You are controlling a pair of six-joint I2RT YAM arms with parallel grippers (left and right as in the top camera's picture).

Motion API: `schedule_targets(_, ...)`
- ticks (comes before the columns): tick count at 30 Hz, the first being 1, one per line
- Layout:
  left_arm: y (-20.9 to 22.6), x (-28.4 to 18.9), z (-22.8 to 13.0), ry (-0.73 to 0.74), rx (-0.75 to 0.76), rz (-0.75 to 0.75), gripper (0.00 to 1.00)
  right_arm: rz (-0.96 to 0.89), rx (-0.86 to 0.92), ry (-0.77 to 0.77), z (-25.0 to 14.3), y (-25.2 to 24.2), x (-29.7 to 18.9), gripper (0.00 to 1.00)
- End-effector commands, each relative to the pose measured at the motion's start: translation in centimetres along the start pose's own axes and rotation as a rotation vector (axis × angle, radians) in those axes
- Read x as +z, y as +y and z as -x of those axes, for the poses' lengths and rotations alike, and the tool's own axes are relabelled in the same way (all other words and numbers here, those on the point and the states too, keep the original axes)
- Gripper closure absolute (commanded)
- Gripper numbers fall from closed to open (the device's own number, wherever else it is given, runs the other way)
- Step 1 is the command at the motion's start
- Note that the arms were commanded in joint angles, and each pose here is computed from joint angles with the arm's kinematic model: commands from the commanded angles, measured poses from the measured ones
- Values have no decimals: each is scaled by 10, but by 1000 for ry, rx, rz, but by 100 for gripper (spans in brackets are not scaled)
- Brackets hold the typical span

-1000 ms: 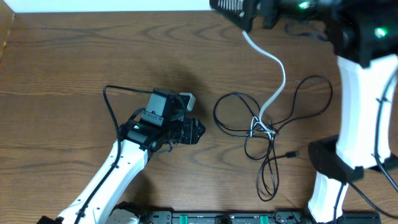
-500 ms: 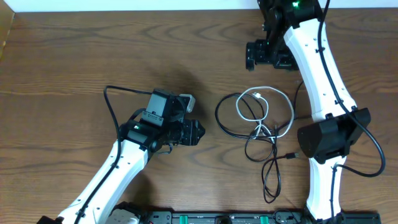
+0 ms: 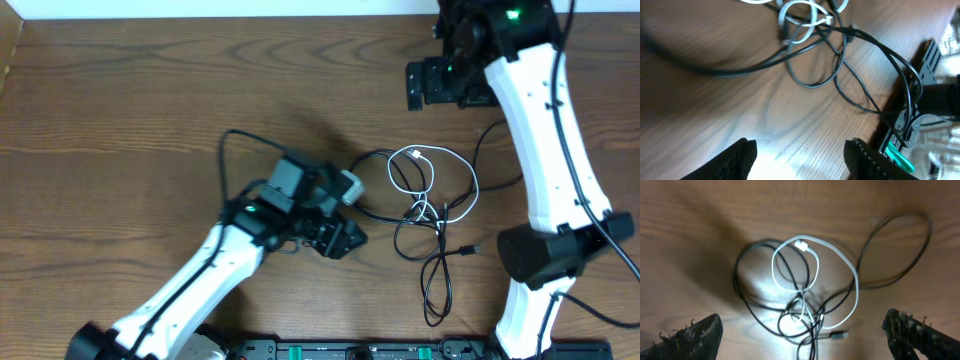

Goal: Untangle cables

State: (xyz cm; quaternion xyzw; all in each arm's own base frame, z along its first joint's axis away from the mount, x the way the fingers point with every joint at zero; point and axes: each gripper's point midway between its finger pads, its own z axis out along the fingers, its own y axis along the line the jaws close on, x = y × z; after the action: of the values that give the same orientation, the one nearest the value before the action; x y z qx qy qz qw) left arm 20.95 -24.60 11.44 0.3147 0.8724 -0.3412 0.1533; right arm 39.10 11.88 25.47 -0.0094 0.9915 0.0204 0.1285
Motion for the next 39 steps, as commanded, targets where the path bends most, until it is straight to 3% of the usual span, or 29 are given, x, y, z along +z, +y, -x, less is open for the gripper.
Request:
schedule_targets(1,1,24,-2,37,73,18,38,-7,-47,-146,6,-12,-44,1)
schedule_targets(5,-2,55,4,32,133,-7,39,30,-55,-395,13,-26,-116,1)
schedule_targets(10,-32,71,15,-9,154,-116,38,37,-29,-510,6,-40,-156,1)
schedule_targets(14,-58,84,23,-57,258,-117,39,32,-36,-467,-4,-42,-151,1)
schedule_targets(19,-33,103,30,-107,330,200,39,184,-180,-420,-16,-12,-150,1)
schedule_targets(23,-13,107,36,-129,379,345,39,279,-256,-389,-27,5,-151,1)
schedule_targets(29,-1,130,36,-116,506,364,39,294,-277,-339,-39,6,-147,1)
schedule_targets(36,15,154,45,-171,539,404,55,292,-289,-304,-48,6,-144,1)
schedule_targets(39,20,165,40,-163,530,403,56,297,-290,-303,-48,7,-144,1)
